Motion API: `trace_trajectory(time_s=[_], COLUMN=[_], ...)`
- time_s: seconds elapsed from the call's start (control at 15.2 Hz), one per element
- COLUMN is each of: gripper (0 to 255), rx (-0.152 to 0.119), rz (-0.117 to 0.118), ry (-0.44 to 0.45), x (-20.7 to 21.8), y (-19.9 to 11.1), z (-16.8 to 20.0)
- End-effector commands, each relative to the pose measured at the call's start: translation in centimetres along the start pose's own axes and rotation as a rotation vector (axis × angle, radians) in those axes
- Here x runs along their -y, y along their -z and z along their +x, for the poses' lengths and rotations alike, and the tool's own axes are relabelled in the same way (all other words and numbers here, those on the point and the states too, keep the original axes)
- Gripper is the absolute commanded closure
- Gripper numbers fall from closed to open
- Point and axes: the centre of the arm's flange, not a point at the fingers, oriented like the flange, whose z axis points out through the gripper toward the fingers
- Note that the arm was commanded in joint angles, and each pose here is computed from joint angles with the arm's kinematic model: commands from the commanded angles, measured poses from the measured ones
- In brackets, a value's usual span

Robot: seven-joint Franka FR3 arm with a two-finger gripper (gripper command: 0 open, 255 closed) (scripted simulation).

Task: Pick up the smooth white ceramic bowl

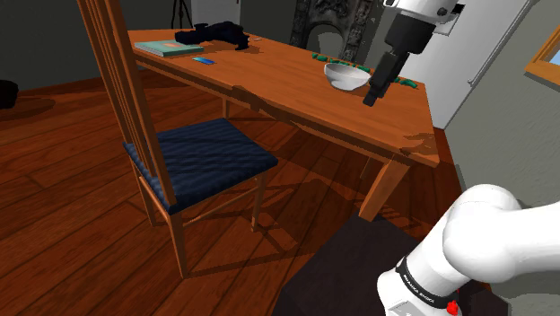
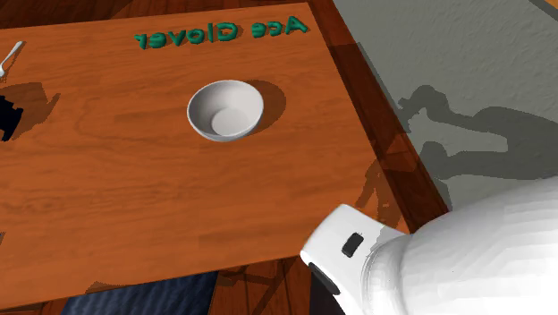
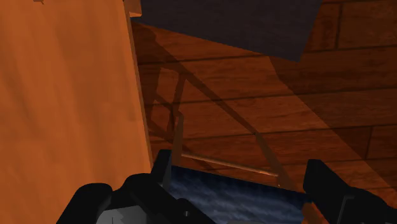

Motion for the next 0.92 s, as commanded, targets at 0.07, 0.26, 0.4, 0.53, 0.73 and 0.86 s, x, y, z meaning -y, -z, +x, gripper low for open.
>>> trace_trajectory(time_s=[0.07,0.26,0.4,0.53,0.73,0.86], gripper=[0,0,0,0,0,0], rx=[0.000,0.002,0.002,0.003,0.004,0.005], rz=[-0.004,-0.016,-0.025,-0.033,-0.045,-0.053], ry=[-0.001,-0.002,-0.003,-0.004,-0.006,-0.007], x=[-1.1,-4.2,-6.3,-8.4,-11.6,-13.7], y=[-0.1,-0.4,-0.6,-0.7,-1.0,-1.1], z=[0.7,2.8,4.2,5.6,7.7,9.1])
